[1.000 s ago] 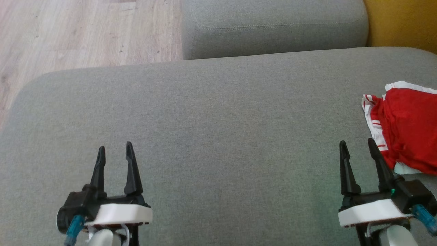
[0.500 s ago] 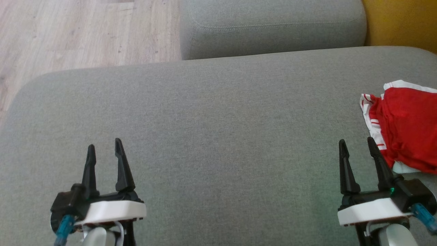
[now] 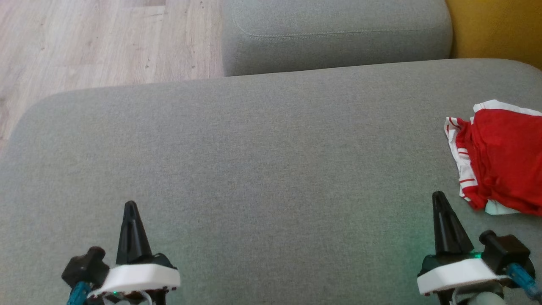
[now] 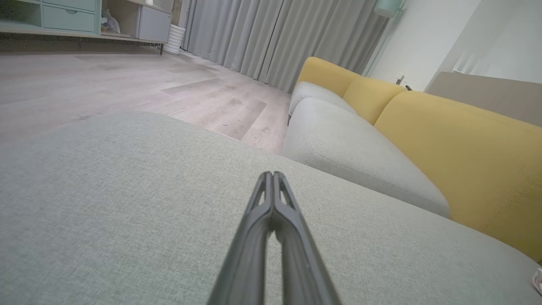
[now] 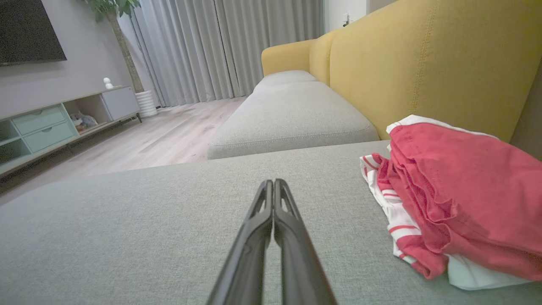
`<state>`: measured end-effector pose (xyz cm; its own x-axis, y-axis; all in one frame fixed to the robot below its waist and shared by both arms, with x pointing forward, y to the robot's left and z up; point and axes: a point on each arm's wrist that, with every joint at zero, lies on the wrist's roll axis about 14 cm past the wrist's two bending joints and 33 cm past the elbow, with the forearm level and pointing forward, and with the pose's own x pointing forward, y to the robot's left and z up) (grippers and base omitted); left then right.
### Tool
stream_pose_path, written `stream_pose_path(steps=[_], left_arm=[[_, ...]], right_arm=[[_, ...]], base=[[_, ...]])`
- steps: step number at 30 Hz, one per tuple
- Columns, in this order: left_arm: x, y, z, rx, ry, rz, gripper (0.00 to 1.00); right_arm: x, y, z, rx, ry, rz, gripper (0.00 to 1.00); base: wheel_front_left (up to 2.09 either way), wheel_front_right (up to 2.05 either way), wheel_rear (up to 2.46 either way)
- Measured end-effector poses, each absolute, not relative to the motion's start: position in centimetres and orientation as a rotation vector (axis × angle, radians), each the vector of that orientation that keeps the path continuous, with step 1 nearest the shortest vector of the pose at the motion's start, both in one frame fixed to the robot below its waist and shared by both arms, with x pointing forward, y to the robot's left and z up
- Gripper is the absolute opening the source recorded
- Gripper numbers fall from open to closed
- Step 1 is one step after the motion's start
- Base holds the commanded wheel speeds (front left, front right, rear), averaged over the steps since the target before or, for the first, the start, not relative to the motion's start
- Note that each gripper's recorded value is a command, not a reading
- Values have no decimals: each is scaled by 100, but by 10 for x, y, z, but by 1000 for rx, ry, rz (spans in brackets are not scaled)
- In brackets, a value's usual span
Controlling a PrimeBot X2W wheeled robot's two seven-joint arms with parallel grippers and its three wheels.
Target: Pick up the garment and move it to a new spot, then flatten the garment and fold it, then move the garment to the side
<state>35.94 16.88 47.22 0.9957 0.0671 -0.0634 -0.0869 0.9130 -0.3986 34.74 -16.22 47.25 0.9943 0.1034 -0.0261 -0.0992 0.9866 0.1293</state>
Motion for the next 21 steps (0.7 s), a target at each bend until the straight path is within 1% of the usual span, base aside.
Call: stream_pose_path(steps=[21], left_arm=[[360, 173, 466, -604, 93, 102, 0]], right_arm=[[349, -171, 468, 370, 65, 38, 0]], base=[[0, 0, 0]])
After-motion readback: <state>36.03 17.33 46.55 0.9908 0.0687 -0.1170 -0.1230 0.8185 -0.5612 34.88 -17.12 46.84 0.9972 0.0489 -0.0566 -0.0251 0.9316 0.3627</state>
